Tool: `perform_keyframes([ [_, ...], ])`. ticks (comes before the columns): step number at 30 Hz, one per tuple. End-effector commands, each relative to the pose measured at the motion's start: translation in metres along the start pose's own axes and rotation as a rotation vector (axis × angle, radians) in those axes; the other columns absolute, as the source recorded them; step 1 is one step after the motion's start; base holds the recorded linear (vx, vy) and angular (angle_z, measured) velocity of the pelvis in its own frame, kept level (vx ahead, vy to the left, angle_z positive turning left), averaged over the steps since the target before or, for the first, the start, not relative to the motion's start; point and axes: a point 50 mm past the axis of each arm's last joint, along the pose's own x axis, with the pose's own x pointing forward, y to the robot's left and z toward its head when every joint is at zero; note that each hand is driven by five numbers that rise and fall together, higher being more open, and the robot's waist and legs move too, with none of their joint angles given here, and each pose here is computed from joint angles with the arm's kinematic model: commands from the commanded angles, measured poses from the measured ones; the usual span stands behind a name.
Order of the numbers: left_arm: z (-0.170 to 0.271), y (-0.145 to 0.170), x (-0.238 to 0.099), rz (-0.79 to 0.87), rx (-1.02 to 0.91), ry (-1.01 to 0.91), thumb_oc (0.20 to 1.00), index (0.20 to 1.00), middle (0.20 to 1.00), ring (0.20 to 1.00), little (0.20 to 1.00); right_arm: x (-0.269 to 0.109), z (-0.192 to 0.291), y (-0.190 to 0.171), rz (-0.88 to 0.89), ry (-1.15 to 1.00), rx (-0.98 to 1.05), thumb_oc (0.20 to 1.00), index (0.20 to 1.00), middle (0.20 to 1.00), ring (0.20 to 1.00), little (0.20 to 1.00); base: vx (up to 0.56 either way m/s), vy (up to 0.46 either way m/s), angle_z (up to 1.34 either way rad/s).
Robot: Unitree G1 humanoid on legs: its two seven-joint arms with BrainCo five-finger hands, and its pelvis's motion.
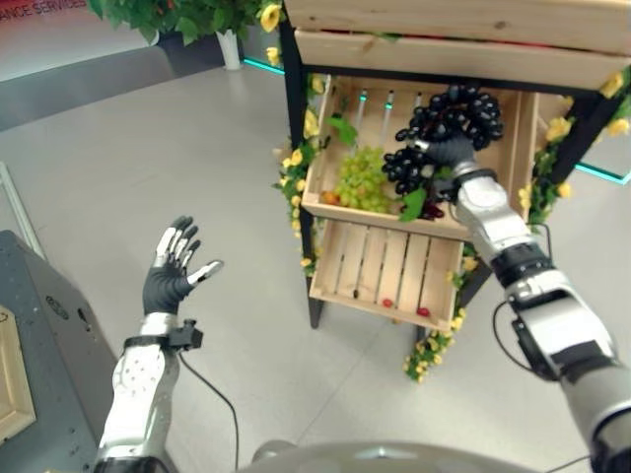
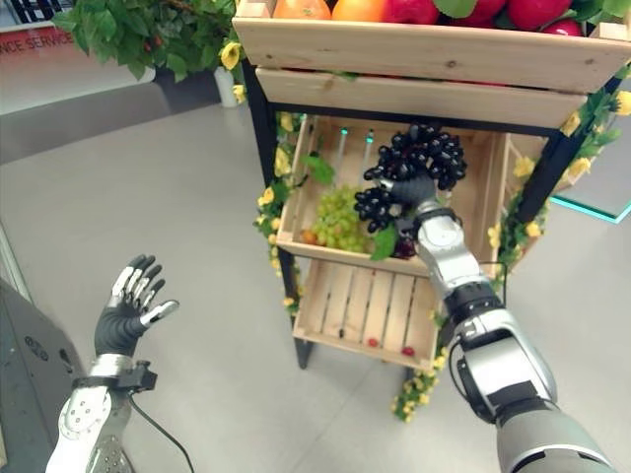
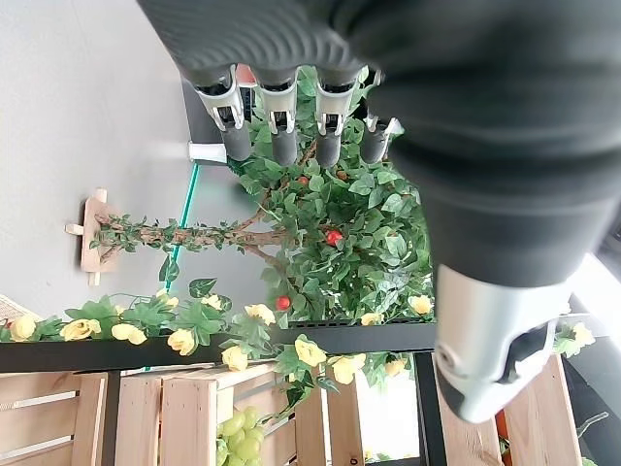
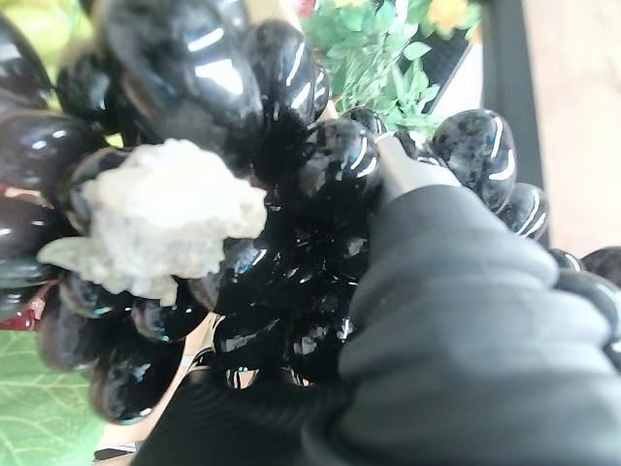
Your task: Pick up the fruits from the basket on one side to the basket on the other side
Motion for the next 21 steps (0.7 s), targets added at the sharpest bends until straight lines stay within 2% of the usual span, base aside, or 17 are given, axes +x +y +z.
perform_keyframes([
  [1,0.033,-0.009,0.006,-0.094,0.018,-0.146,1.000,1.000,1.000,1.000,1.000,0.021,0.071,-0.007,-0.056,-0.222,0.049,0.200,0.200,0.200,0.200,0.200,0.01,0.003,0.07],
  [21,0.042,-0.013,0.005,-0.093,0.007,-0.190,1.000,1.000,1.000,1.000,1.000,0.025,0.052,-0.023,-0.124,-0.110,-0.001,0.200,0.200,0.200,0.200,0.200,0.00,0.000,0.01],
])
